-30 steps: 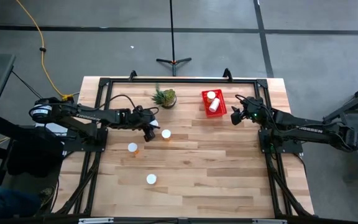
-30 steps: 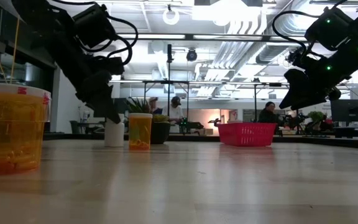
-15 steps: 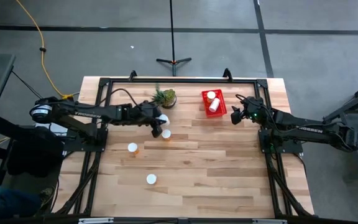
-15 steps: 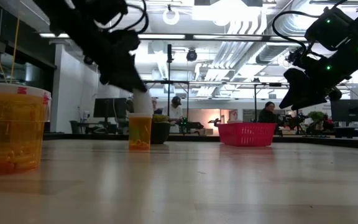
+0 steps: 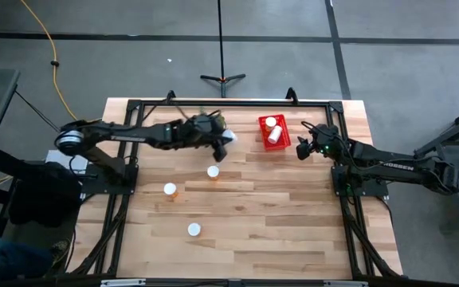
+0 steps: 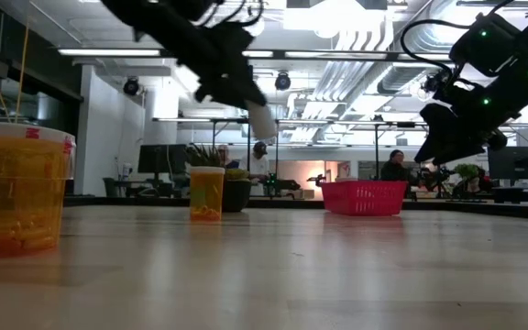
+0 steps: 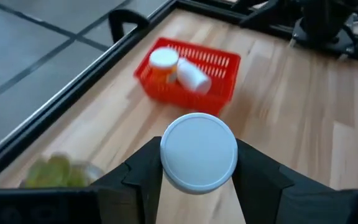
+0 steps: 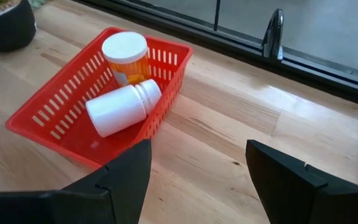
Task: Pick and place pill bottles into a basket
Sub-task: Put the white pill bottle into the bin
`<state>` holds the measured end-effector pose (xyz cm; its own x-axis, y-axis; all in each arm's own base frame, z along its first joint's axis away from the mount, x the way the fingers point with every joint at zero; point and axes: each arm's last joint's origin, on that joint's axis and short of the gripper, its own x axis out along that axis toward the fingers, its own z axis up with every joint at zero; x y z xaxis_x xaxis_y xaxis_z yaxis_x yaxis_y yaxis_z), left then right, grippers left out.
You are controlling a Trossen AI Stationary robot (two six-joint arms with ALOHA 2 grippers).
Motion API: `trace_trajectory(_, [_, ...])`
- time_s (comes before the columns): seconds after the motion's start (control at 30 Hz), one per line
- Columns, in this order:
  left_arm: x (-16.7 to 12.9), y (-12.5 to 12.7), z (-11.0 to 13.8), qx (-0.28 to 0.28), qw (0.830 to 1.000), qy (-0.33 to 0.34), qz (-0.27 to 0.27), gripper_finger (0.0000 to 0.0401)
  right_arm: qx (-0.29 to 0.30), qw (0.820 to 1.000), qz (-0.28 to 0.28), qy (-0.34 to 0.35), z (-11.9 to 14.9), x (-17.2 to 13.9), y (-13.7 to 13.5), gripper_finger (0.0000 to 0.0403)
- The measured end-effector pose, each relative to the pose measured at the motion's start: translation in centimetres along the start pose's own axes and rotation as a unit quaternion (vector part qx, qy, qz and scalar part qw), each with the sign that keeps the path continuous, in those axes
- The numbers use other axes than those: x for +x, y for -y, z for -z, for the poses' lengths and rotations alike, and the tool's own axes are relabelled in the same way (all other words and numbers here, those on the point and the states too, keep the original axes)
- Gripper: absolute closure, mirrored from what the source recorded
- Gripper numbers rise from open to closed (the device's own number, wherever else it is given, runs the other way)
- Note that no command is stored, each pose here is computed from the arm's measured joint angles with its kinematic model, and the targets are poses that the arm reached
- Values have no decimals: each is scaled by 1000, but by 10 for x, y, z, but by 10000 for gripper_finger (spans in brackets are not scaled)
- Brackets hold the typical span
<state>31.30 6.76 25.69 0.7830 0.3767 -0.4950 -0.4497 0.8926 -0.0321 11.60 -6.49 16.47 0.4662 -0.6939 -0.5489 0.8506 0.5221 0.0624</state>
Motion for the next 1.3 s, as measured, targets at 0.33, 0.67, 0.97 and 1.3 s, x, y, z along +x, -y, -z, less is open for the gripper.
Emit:
trace_trajectory(0.33, [67,21,-42,55,997,5,46,203,15,1000,15,3,0,0,1,151])
trace_trajectory(0.67, [120,36,-62,88,994,19,61,203,14,1000,24,4,1,0,2,151])
trace_trajectory(0.97, [153,40,-43,91,994,-7,58,202,8,1000,25,0,1,0,2,151])
trace_trajectory(1.3, [161,32,-41,104,993,5,54,202,2,1000,26,1,1,0,2,151])
